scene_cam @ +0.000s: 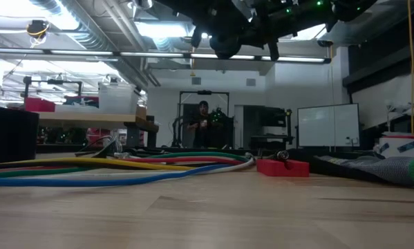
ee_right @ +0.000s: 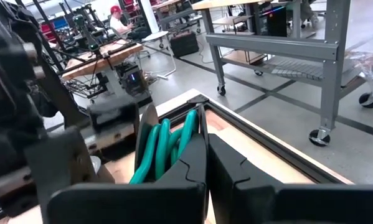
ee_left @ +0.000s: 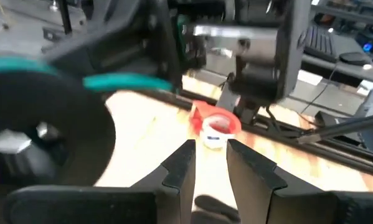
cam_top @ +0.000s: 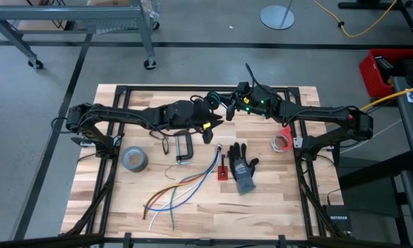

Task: Coil cords
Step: Coil the green wire on the spool

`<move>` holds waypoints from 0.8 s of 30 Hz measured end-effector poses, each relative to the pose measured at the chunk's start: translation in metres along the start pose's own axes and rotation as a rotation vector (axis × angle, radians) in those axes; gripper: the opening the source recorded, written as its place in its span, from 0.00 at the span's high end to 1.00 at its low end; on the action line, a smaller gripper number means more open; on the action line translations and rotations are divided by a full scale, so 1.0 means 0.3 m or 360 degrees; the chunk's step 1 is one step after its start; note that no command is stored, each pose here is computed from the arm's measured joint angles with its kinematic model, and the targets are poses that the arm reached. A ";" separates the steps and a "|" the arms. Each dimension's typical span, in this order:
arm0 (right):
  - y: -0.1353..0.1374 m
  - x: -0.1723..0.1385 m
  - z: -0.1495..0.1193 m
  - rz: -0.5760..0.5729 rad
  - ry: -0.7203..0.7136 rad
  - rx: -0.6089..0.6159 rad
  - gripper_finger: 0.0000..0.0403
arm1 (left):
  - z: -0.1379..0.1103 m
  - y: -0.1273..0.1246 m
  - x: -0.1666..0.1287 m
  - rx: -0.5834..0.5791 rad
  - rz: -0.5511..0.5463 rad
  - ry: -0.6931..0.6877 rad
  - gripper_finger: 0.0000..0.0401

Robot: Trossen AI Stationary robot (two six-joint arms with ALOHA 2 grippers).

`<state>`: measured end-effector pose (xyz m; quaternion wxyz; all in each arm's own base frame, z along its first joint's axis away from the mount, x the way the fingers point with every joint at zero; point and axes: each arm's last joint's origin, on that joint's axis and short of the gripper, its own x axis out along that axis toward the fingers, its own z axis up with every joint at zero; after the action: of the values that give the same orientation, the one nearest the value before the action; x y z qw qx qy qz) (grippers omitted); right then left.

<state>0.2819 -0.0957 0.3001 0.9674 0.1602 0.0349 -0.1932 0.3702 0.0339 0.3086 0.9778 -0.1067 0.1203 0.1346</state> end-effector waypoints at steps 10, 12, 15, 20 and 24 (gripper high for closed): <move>-0.001 0.000 -0.015 0.0036 0.0084 -0.0008 1.00 | -0.066 -0.034 -0.020 -0.0043 0.0020 0.0297 0.79; 0.001 -0.001 -0.022 0.0090 0.0133 -0.0007 1.00 | -0.082 -0.028 -0.031 -0.0024 0.0048 0.0396 0.79; 0.004 -0.003 -0.036 0.0187 0.0231 0.0003 1.00 | -0.093 -0.016 -0.070 0.0000 0.0095 0.0554 0.79; -0.003 -0.006 -0.047 0.0294 0.0337 0.0054 1.00 | -0.064 0.017 -0.157 0.0044 0.0166 0.0665 0.85; -0.037 -0.005 -0.037 0.0307 0.0341 0.0090 1.00 | -0.017 0.051 -0.244 0.0126 0.0297 0.0636 0.92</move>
<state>0.2762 -0.1012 0.2865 0.9673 0.2097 0.1170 -0.0820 0.2963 0.0297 0.3205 0.9212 -0.0811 0.3263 0.1959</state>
